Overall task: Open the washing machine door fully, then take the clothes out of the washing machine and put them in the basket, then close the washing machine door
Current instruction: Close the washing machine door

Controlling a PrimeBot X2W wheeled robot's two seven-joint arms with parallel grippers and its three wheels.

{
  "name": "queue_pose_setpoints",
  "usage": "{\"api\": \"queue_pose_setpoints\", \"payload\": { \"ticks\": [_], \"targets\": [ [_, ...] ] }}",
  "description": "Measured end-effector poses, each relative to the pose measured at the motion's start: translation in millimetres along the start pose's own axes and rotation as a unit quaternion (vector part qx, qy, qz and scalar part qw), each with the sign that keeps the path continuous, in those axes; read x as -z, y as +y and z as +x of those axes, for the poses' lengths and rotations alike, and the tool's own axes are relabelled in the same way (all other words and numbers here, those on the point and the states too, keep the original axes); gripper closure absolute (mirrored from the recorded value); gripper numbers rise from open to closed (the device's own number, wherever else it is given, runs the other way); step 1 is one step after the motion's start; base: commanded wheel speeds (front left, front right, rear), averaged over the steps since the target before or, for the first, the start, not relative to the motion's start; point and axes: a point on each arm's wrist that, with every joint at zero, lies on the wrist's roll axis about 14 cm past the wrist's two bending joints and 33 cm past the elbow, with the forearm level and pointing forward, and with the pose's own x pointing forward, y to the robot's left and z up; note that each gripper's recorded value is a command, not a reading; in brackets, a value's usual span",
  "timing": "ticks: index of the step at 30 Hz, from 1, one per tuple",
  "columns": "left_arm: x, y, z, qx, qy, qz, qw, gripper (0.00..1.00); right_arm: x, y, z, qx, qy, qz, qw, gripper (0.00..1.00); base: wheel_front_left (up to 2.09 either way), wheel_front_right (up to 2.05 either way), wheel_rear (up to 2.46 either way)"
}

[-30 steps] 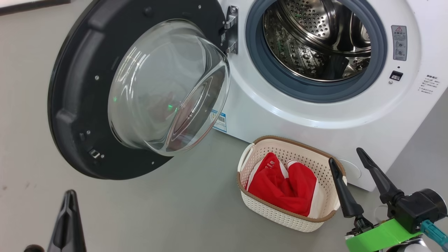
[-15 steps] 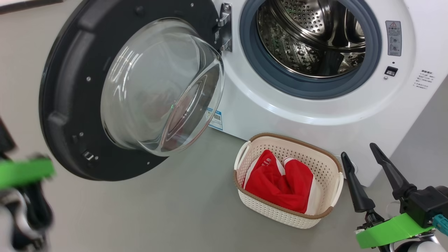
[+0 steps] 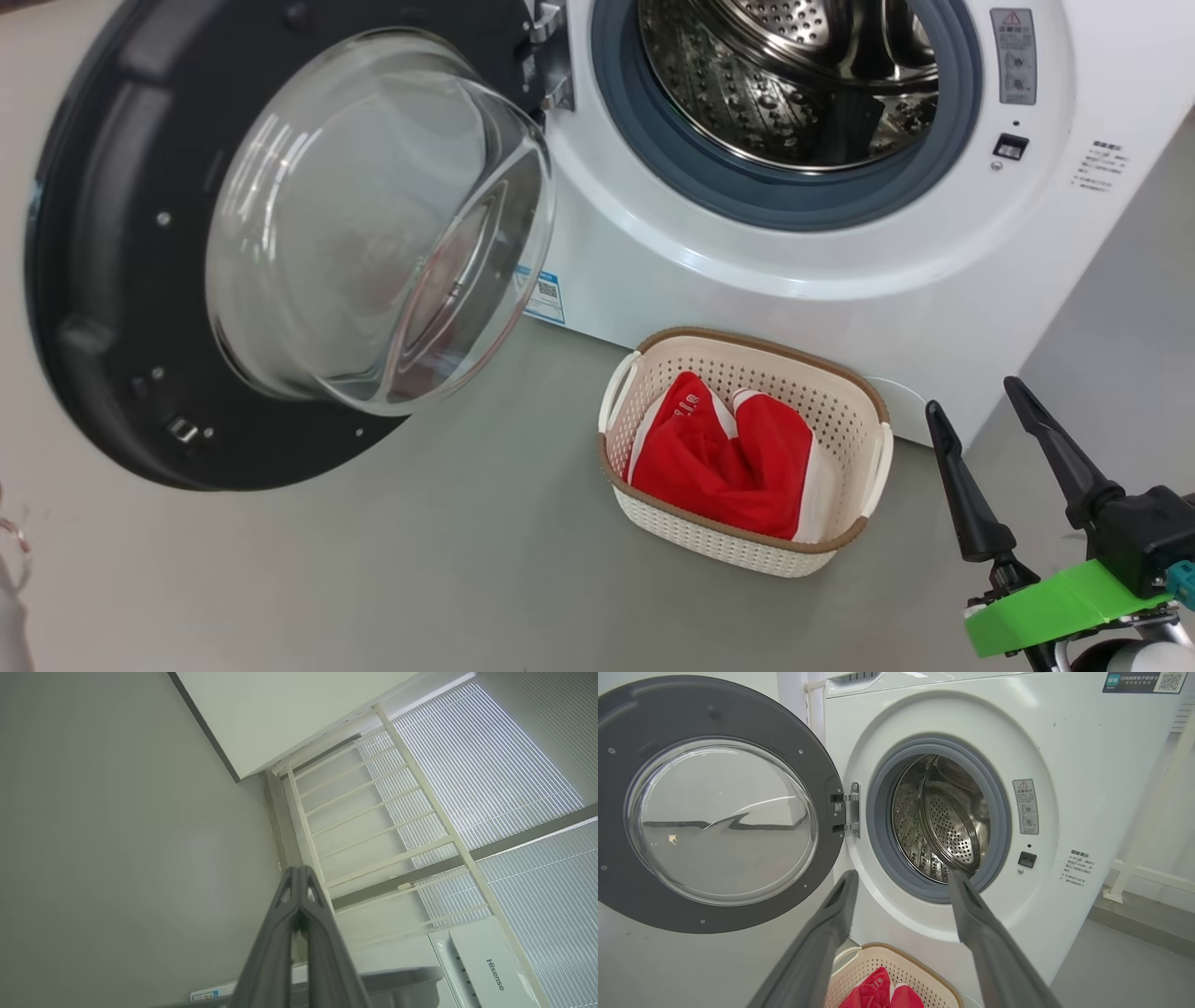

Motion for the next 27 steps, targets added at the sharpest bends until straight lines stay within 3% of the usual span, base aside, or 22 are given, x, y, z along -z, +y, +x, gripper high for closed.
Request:
{"api": "queue_pose_setpoints", "payload": {
  "ticks": [5, 12, 27],
  "targets": [
    [35, -1, 7, -0.014, 0.083, -0.025, 0.996, 1.00, 5, -7, -3, 0.010, 0.009, 0.000, 1.000, 0.00, 0.00, 0.00, 0.00],
    [69, 1, 7, -0.013, 0.160, 0.005, 0.987, 1.00, 9, -14, -5, 0.016, 0.015, -0.002, 1.000, 0.00, 0.00, 0.00, 0.00],
    [84, 5, -1, 0.004, 0.212, -0.004, 0.977, 1.00, 12, -12, -2, 0.012, 0.019, 0.005, 1.000, 0.00, 0.00, 0.00, 0.00]
  ]
}}
